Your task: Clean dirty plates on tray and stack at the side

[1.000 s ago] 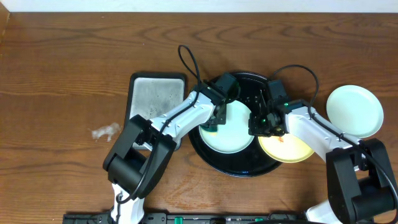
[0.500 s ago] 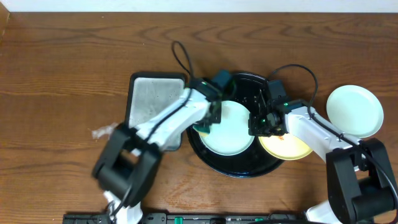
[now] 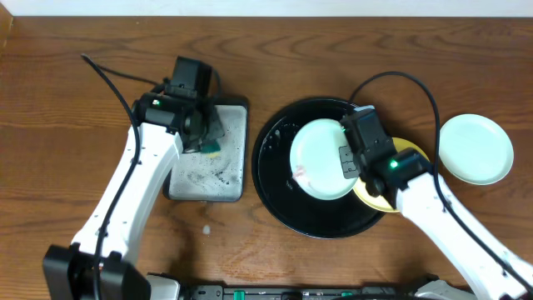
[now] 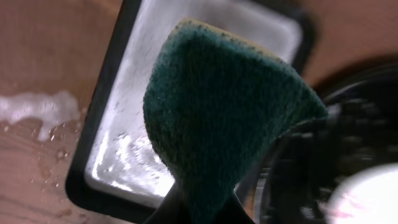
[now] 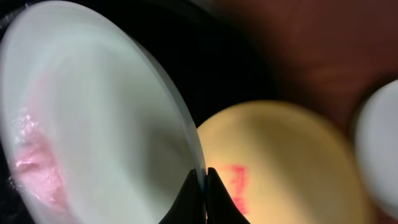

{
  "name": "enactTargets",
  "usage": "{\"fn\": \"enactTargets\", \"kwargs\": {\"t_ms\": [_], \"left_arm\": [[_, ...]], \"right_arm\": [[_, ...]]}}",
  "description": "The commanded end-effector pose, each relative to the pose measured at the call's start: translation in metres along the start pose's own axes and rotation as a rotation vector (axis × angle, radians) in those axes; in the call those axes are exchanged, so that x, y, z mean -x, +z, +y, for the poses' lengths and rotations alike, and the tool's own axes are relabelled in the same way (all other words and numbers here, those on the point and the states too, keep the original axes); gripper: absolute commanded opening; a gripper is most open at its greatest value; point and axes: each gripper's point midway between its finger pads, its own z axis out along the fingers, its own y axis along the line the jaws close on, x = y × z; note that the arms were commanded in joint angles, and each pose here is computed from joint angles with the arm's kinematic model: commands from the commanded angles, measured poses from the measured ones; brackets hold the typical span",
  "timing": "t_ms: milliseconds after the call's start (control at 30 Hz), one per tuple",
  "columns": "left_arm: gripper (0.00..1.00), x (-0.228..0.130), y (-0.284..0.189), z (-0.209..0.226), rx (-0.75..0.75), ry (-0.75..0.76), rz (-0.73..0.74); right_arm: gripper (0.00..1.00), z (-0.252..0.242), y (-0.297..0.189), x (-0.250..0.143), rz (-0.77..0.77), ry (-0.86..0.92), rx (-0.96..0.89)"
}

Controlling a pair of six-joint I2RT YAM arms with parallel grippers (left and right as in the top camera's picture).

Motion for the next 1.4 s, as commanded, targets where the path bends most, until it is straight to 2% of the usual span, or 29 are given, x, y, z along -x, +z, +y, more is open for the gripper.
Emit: {"fn": "enactTargets", "kwargs": {"t_ms": [0, 33, 100, 267, 567, 733, 800, 833, 1367], "left_arm": [[0.13, -0.017, 0.029, 0.025, 0.048, 0.032, 0.085], [0.15, -0.017, 0.031, 0.027, 0.050, 0.042, 0.087], [0.25, -0.018, 0.033, 0.028, 0.050, 0.067, 0.088], [0.43, -0.018, 0.029, 0.025, 0.029, 0.072, 0.087], [0.53, -0.011, -0.010, 0.019, -0.048, 0.067, -0.016], [0.62, -0.009, -0.037, 0.019, -0.084, 0.065, -0.087], [0.70, -0.009, -0.042, 0.019, -0.092, 0.064, -0.103], [0.79, -0.009, -0.044, 0.019, -0.094, 0.064, -0.107], [0.81, -0.009, -0.043, 0.019, -0.094, 0.064, -0.107]], "right_arm": [[0.01, -0.012, -0.051, 0.040, -0.208, -0.184, -0.220], [0.01, -0.011, -0.057, 0.042, -0.228, -0.212, -0.243], [0.01, -0.008, -0.074, 0.049, -0.278, -0.289, -0.326], [0.01, 0.014, -0.089, 0.053, -0.326, -0.404, -0.340], [0.01, 0.035, -0.117, 0.052, -0.416, -0.545, -0.444], [0.01, 0.042, -0.132, 0.052, -0.465, -0.590, -0.495], [0.01, 0.044, -0.136, 0.052, -0.479, -0.594, -0.498], [0.01, 0.046, -0.138, 0.052, -0.483, -0.595, -0.494], [0.01, 0.039, -0.159, 0.056, -0.535, -0.577, -0.471]]}}
